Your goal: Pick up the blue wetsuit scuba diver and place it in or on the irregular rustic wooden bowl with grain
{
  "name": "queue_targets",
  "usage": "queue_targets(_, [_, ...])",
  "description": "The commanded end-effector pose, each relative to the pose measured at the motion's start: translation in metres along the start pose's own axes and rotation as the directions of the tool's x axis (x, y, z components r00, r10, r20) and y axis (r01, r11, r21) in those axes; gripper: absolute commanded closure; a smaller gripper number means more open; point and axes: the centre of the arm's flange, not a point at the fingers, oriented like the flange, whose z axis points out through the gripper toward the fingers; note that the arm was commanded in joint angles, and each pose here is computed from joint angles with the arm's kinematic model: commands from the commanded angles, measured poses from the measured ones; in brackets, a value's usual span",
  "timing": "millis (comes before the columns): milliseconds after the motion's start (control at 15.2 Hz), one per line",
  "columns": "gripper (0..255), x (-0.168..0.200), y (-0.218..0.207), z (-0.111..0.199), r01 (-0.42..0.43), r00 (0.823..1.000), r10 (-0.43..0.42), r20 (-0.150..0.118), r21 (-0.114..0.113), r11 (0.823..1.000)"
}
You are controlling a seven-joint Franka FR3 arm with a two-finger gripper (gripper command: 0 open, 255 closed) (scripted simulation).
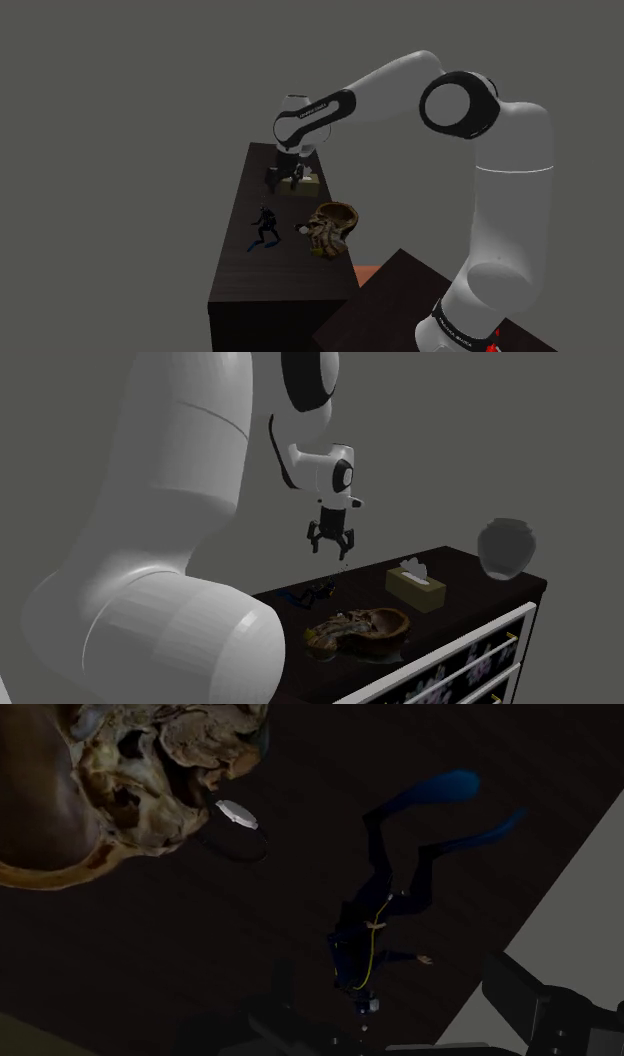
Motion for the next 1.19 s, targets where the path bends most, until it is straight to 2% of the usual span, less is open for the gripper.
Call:
queue_targets(0, [0,0.018,0.0,0.023,-0.004,1.0,0.004,0.016,0.004,1.0])
queue_targets(528, [0,0.084,-0.008,0.11,-0.016,0.997,0.014,0.077,0.019,1.0])
queue_targets(1122, [0,0.081,-0.009,0.15,-0.016,0.997,0.014,0.077,0.019,1.0])
